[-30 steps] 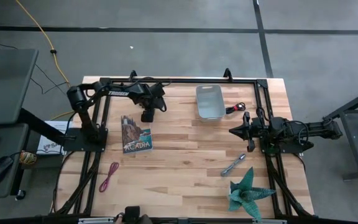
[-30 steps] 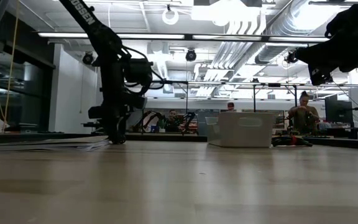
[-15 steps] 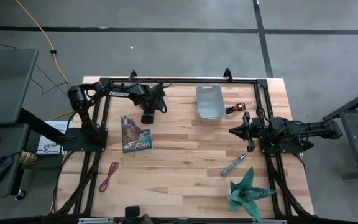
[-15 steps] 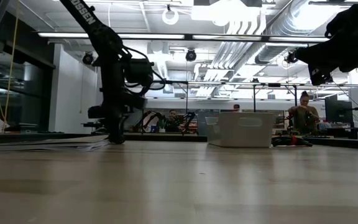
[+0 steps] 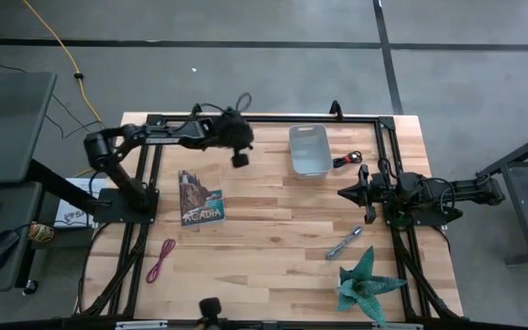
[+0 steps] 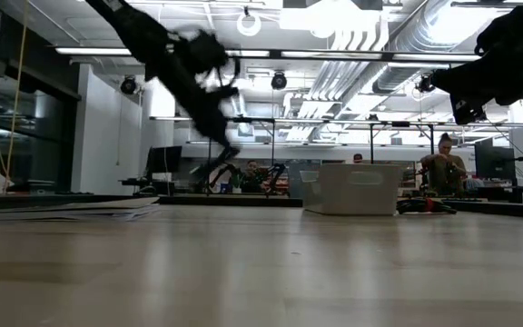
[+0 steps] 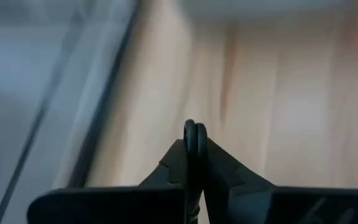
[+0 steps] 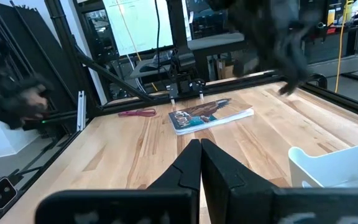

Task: Pick and place USB-C Cables
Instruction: Put the left black usb cable into the white bin

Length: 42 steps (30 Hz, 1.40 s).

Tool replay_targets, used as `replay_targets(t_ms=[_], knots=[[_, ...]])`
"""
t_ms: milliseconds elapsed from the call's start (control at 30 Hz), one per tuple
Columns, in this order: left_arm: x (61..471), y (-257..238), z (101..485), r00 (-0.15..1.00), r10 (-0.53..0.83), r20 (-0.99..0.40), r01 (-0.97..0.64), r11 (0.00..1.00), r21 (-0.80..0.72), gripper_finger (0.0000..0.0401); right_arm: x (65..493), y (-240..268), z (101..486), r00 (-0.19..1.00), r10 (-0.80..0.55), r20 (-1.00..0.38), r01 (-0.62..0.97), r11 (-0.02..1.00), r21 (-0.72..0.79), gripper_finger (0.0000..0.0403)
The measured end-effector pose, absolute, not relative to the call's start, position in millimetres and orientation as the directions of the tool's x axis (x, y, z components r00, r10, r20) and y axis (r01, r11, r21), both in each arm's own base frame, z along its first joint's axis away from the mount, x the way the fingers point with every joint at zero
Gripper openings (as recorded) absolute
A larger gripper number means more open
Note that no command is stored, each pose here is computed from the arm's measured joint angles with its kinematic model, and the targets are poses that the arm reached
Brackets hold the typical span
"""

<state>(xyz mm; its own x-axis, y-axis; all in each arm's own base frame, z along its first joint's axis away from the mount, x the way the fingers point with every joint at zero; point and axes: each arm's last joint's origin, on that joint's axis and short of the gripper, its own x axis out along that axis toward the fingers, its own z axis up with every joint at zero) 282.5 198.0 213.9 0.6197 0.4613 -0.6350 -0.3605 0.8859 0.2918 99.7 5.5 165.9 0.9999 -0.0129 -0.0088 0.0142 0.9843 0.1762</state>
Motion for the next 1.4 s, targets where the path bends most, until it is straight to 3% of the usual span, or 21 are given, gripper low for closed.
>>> replay_targets(t_ms=[133, 233, 300, 867, 1400], knots=[[294, 195, 254, 0.891, 0.384, -0.243, -0.366, 0.923, 0.116, 0.0001, 100, 6, 166, 1.000, -0.013, -0.009, 0.014, 0.984, 0.176, 0.0000], [300, 188, 271, 0.951, 0.307, 0.045, -0.308, 0.951, 0.008, 0.0001, 100, 6, 166, 1.000, -0.013, -0.009, 0.014, 0.984, 0.176, 0.0000], [307, 181, 270, 0.949, 0.269, 0.164, -0.267, 0.963, -0.032, 0.0001, 100, 6, 166, 1.000, -0.013, -0.009, 0.015, 0.984, 0.176, 0.0000], [315, 172, 263, 0.968, 0.154, 0.201, -0.136, 0.986, -0.100, 0.0000, 100, 6, 166, 1.000, -0.014, -0.009, 0.015, 0.984, 0.176, 0.0000], [315, 172, 263, 0.970, 0.136, 0.200, -0.119, 0.988, -0.096, 0.0000, 100, 5, 166, 1.000, -0.017, -0.003, 0.018, 0.984, 0.179, 0.0000]])
